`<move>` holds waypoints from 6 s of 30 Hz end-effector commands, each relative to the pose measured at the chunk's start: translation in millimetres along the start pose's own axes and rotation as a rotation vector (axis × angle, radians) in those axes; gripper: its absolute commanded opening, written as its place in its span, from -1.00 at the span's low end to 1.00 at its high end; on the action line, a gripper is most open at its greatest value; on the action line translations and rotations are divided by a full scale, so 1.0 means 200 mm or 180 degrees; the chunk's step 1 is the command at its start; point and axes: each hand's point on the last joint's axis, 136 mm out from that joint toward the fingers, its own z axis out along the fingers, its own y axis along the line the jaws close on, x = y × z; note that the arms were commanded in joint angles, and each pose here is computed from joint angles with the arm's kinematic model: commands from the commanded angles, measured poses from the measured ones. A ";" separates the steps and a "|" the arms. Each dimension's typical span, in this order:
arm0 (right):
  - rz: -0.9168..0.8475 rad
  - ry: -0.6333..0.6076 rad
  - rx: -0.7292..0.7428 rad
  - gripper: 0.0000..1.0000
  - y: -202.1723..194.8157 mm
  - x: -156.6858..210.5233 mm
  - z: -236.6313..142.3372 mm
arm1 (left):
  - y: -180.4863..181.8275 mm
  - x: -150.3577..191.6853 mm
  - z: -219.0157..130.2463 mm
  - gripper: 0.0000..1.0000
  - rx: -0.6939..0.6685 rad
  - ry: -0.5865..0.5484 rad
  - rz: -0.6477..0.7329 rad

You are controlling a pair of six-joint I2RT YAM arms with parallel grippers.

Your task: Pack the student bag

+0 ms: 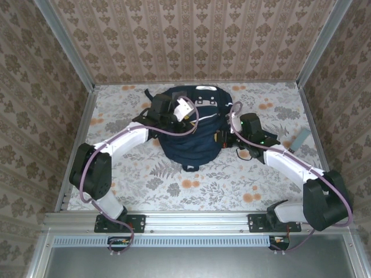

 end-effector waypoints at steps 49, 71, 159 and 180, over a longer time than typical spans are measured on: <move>-0.0313 0.0276 -0.0113 -1.00 0.20 0.07 -0.02 | -0.04 -0.25 0.05 -1.00 -0.0642 -0.0351 0.0730; 0.1074 -0.0198 0.0010 0.29 0.09 -0.01 -0.09 | 0.00 -0.13 -0.08 -1.00 -0.0785 -0.0494 0.0538; 0.2552 -0.0508 -0.0199 -1.00 -0.01 -0.17 0.11 | -0.16 0.39 -0.11 -1.00 -0.1586 0.0659 -0.1597; 0.2371 -0.0351 -0.0153 -0.75 -0.19 -0.17 0.13 | -0.20 0.36 -0.28 -1.00 -0.1006 0.0215 -0.1244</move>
